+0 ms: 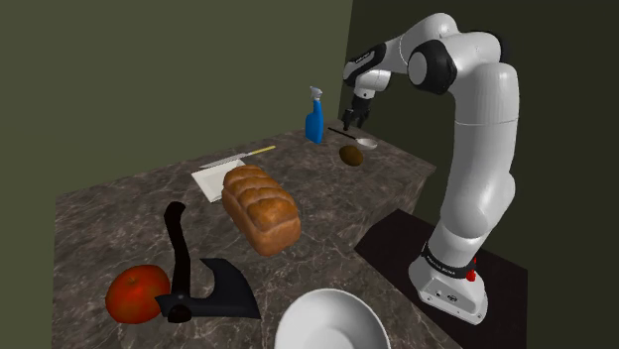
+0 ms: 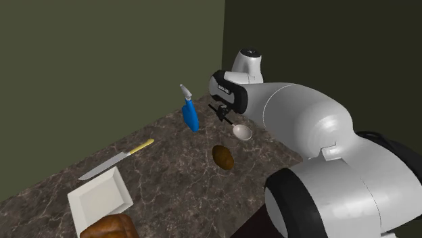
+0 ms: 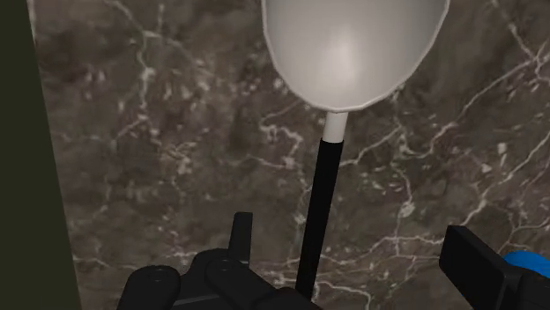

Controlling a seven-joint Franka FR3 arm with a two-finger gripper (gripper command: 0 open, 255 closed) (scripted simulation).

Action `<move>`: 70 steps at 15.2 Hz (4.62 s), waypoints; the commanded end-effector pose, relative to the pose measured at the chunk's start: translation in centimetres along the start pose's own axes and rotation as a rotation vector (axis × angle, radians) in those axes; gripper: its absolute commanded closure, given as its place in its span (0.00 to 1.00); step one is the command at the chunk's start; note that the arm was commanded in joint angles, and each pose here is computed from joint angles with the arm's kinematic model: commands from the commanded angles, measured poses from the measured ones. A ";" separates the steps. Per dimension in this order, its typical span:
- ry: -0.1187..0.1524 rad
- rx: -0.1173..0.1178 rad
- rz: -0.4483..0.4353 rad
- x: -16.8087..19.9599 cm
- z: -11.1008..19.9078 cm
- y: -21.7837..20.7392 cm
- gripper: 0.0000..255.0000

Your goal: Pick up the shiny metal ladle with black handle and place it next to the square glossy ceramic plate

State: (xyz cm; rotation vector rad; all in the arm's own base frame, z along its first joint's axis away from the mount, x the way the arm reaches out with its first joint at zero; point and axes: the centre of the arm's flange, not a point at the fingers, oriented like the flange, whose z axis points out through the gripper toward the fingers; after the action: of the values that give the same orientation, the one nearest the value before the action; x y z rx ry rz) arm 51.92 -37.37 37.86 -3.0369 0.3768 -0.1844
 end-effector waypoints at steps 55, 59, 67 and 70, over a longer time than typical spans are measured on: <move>0.001 0.005 0.002 -2.9 -5.9 -11.2 1.00; 0.001 0.005 0.002 -5.0 -5.7 -16.0 1.00; 0.001 0.005 0.002 -9.3 -5.4 -25.6 1.00; 0.001 0.005 0.002 -11.0 -5.3 -29.2 1.00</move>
State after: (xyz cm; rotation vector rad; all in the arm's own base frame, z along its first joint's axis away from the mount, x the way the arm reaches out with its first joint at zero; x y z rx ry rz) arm 47.79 -7.80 44.47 -3.0320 0.3738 -0.1861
